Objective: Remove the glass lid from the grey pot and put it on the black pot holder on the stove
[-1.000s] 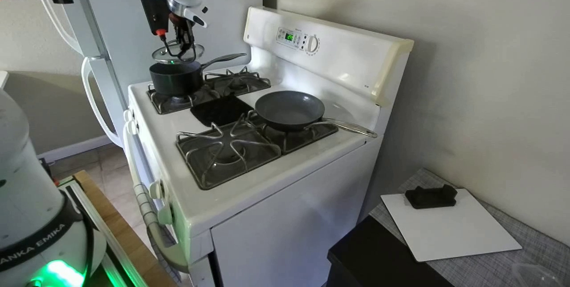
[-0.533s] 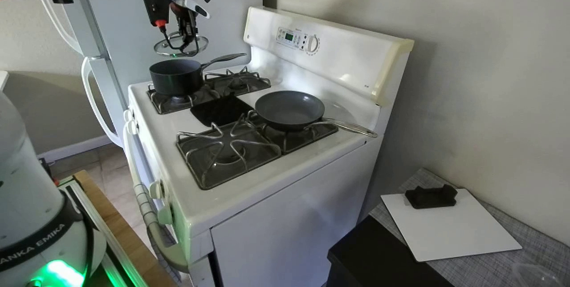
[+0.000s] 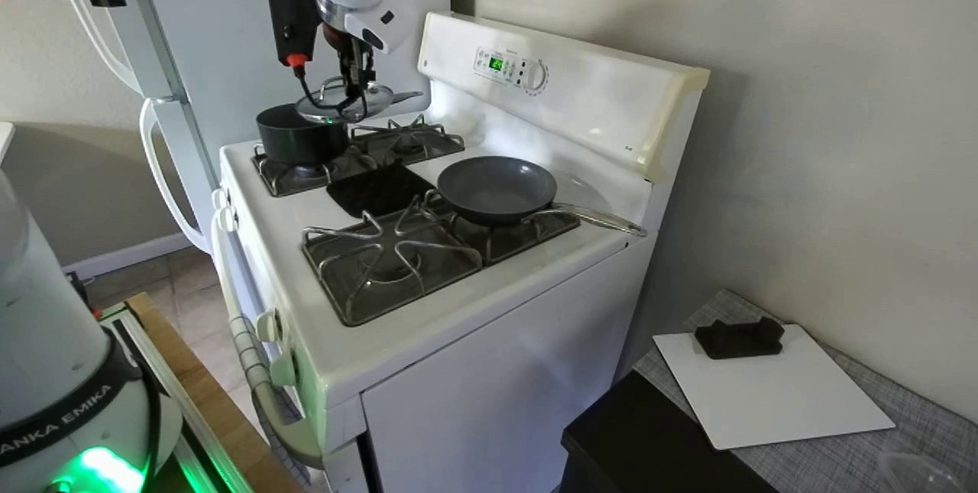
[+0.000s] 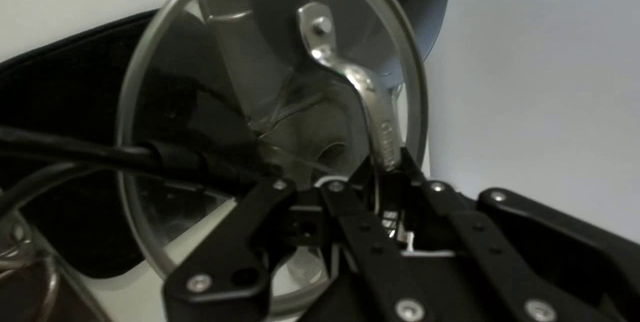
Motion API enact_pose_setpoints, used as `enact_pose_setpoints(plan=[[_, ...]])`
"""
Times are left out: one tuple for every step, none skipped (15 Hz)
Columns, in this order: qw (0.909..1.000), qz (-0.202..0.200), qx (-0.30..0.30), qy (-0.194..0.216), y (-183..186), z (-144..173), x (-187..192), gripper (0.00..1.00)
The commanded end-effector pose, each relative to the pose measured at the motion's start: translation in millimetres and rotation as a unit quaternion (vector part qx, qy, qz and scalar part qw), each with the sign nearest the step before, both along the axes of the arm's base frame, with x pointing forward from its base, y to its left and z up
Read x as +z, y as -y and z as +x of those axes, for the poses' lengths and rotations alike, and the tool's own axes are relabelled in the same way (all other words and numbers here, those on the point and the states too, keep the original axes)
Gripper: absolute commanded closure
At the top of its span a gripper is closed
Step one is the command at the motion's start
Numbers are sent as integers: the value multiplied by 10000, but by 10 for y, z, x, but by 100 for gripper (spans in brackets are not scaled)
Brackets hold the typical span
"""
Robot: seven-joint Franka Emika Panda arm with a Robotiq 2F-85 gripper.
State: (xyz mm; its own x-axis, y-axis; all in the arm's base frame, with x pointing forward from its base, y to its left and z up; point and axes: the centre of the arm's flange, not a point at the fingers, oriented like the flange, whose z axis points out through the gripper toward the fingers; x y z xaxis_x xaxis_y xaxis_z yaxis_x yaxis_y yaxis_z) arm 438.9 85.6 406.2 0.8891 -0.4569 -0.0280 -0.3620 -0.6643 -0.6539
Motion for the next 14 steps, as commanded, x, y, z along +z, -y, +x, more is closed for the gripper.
enact_pose_setpoints(plan=[[9998,-120,-80,-108,317,-110,-70,100],[9998,-148,-57,-136,359,-98,-115,100],[9997,-222,-55,-102,393,-127,-156,100],[9997,-221,3,-127,420,-139,-214,100],[9997,-226,11,-85,434,-133,-276,100],[9998,-196,66,-60,428,-131,-330,100],[9998,-174,124,-64,422,-122,-400,100],[9997,-167,150,-50,422,-116,-465,100],[9997,-147,191,-68,423,-104,-532,100],[9996,-134,232,-111,433,-89,-602,100],[9992,-64,330,-216,418,-81,-642,100],[9994,-240,210,-168,420,-110,-546,99],[9992,-235,236,-204,421,-108,-601,99],[9991,-232,254,-229,422,-106,-641,99]])
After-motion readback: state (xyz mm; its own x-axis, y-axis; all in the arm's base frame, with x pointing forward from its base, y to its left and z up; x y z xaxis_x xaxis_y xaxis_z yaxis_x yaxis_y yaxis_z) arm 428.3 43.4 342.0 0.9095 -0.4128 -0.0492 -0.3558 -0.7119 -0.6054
